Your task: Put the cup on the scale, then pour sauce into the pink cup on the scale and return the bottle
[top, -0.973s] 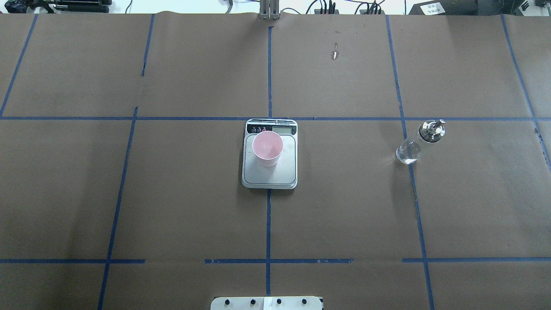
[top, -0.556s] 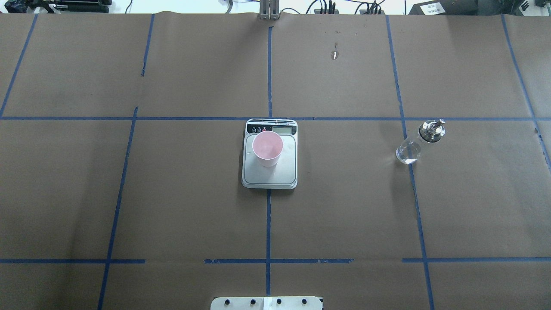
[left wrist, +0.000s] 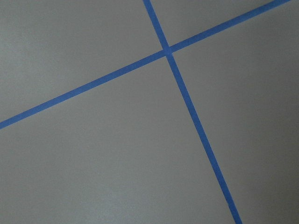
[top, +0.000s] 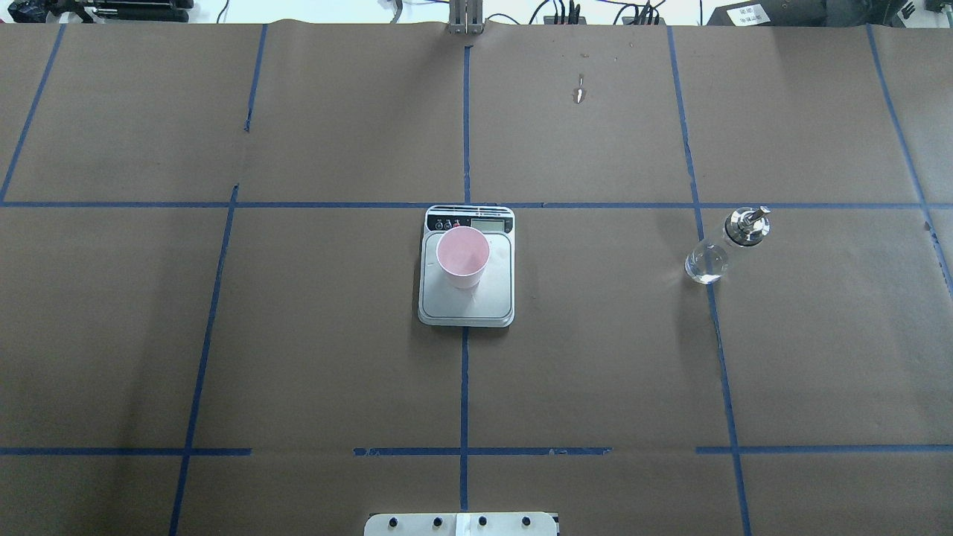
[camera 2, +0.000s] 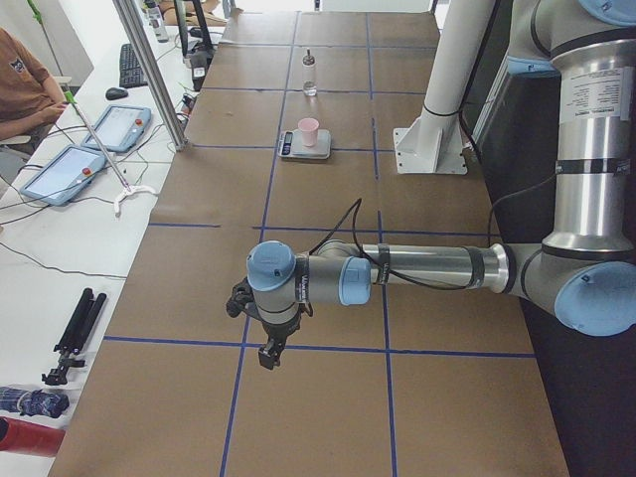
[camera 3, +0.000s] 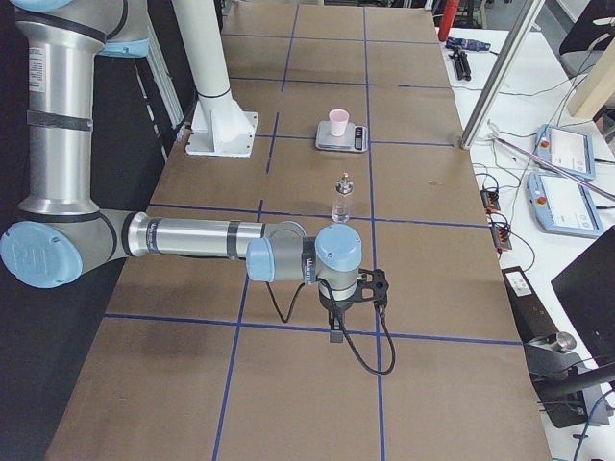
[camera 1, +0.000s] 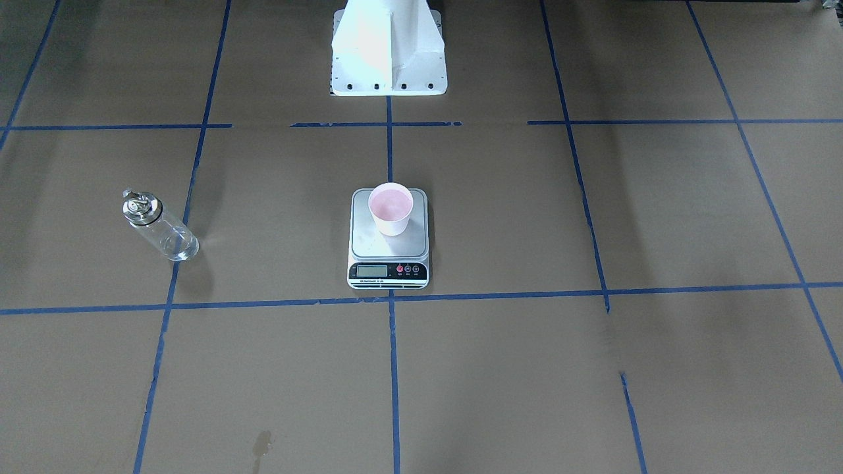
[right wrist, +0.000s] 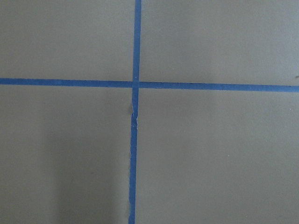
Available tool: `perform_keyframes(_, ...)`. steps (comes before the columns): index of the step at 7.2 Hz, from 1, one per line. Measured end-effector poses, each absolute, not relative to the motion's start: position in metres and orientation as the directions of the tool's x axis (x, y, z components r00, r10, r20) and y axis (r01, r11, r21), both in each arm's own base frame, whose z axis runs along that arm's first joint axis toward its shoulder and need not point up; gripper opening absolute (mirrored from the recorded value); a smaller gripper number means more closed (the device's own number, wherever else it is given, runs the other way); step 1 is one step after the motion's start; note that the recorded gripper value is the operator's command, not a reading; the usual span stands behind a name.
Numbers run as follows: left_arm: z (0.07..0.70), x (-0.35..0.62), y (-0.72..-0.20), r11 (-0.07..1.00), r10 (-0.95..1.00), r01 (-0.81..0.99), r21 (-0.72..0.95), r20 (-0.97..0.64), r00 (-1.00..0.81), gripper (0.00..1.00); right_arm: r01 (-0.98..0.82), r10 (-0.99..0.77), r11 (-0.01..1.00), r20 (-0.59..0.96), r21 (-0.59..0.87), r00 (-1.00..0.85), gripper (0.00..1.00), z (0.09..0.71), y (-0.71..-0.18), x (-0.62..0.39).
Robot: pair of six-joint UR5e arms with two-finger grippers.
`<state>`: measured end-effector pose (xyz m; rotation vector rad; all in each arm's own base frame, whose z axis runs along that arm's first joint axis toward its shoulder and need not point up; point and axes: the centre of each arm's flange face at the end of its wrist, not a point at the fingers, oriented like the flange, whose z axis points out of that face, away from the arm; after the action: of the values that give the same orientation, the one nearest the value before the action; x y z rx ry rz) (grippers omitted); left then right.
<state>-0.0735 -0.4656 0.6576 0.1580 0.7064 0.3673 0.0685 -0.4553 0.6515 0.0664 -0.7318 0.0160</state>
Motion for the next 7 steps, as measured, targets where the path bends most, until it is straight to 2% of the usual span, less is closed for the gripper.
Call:
perform_keyframes(4,0.6492,-0.0753,-0.4686,0.987,0.156,-0.083,0.137,-0.692,0.704,1.00,-0.049,0.002,0.997,0.670,0.052,0.743,1.00,0.6503,-0.4568,0.0683)
perform_keyframes(7,0.6474,-0.0745,-0.4690,0.992,0.119,-0.054,0.113,-0.708,0.696,1.00,-0.059,0.012,0.997,0.671,0.047,0.742,1.00,0.6484,-0.4578,0.0685)
